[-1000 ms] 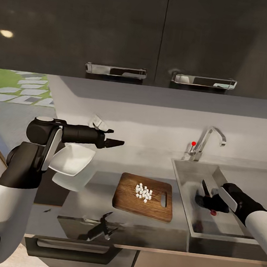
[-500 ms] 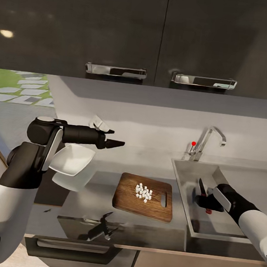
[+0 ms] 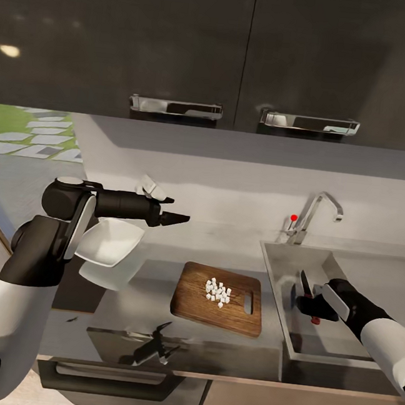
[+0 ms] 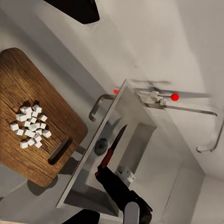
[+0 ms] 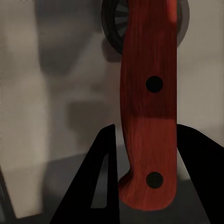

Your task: In the kitchen, take the Vidalia onion out of the sink, dice it on the chopping board with the paring knife, put the diced onion into the bowl on the countertop, then place both the paring knife and the chopping board into the sink.

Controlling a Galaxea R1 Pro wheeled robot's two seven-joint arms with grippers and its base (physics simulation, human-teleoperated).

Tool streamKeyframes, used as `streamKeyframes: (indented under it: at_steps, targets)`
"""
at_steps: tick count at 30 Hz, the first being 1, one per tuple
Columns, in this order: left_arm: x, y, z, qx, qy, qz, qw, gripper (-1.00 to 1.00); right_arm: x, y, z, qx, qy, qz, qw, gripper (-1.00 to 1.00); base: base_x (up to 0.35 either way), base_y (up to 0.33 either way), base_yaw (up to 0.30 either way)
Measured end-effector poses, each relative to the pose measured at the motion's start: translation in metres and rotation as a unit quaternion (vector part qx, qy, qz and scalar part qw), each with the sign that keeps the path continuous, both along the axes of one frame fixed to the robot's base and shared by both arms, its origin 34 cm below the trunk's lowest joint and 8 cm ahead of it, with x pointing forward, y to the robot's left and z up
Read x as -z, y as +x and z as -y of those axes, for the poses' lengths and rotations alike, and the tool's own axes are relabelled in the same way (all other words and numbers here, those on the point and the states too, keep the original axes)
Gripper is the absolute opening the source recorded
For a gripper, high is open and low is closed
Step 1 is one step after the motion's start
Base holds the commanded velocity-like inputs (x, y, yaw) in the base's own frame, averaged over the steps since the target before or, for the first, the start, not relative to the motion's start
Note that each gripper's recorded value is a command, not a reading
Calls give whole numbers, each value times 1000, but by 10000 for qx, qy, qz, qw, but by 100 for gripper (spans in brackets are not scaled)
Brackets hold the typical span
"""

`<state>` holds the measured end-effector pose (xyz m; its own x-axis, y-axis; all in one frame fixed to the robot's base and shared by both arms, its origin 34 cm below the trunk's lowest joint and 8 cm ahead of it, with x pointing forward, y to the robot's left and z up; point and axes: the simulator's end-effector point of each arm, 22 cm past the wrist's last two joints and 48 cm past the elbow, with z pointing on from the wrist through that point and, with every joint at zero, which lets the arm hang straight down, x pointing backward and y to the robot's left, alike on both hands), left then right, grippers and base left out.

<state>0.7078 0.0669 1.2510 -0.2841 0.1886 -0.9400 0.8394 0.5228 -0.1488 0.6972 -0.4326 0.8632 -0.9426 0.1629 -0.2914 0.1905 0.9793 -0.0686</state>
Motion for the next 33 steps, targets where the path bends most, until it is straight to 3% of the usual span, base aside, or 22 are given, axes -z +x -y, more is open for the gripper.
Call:
streamKeyframes:
  at_steps: [33]
  targets:
    - [17,9,0,1,-1,7,10000,100,17,10,0,1,-2,5,10000,-100,0,0,0]
